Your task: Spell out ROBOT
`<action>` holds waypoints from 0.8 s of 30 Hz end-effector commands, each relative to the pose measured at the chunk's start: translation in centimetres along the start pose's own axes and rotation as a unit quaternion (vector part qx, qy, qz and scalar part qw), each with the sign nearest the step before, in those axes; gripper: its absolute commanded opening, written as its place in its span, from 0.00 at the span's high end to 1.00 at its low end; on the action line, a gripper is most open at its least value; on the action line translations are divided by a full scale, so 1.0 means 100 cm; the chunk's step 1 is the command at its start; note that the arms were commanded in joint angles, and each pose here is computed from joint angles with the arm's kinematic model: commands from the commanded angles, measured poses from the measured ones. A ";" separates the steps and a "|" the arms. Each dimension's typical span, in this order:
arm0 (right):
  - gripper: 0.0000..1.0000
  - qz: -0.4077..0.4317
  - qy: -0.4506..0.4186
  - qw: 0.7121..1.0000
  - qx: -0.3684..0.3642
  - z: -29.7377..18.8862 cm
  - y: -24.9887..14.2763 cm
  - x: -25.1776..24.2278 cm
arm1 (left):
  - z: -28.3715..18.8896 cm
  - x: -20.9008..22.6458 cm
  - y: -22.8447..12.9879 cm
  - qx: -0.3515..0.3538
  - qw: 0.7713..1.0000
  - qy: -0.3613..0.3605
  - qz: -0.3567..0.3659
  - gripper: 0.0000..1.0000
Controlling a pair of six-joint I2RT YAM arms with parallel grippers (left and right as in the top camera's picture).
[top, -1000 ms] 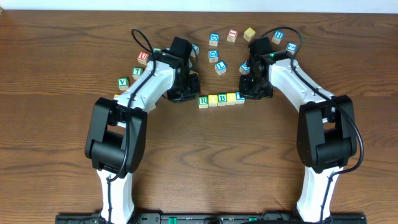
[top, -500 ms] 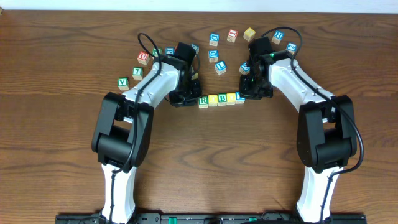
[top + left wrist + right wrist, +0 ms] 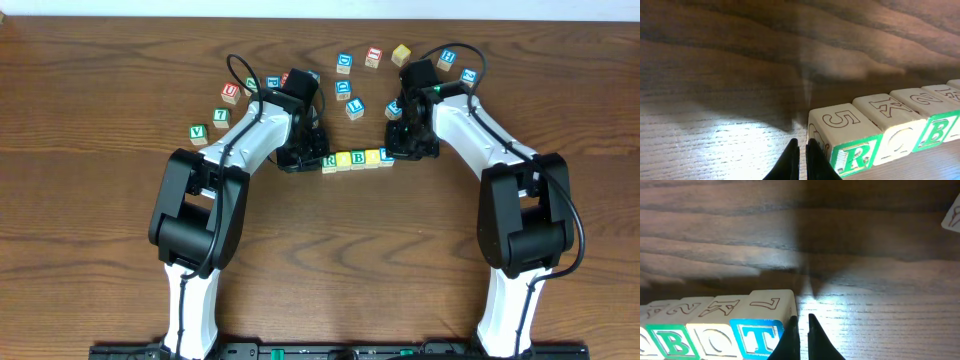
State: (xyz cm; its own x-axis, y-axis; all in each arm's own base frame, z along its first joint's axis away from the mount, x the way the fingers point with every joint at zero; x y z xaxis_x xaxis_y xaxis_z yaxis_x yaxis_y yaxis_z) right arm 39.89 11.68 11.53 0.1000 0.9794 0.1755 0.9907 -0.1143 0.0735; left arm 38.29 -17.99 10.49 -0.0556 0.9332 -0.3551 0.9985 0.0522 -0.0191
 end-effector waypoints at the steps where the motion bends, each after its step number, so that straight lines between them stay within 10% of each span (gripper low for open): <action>1: 0.98 0.000 -0.005 1.000 0.009 0.004 -0.005 0.002 | 0.005 0.001 0.000 0.004 1.000 -0.005 0.001 0.93; 24: 0.97 0.004 -0.034 0.999 -0.001 0.004 -0.003 -0.005 | 0.004 0.006 0.005 -0.021 0.999 0.032 0.022 0.93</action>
State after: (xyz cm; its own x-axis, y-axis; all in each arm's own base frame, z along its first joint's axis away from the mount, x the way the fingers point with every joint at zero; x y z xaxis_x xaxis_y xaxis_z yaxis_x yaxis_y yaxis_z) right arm 39.69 11.71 11.39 0.0956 0.9872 0.1277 0.9910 -0.1065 0.0811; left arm 38.76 -17.87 10.48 -0.0330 0.9406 -0.3379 0.9987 0.0438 0.0243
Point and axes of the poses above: each gripper's point midway between its finger pads, its own z axis out along the fingers, its own x axis along the line the jaws close on, y = z × x, the point moved 10 cm from there along -z, back along the fingers, and after that the axes turned 3 degrees about z, right-handed, at the moved point
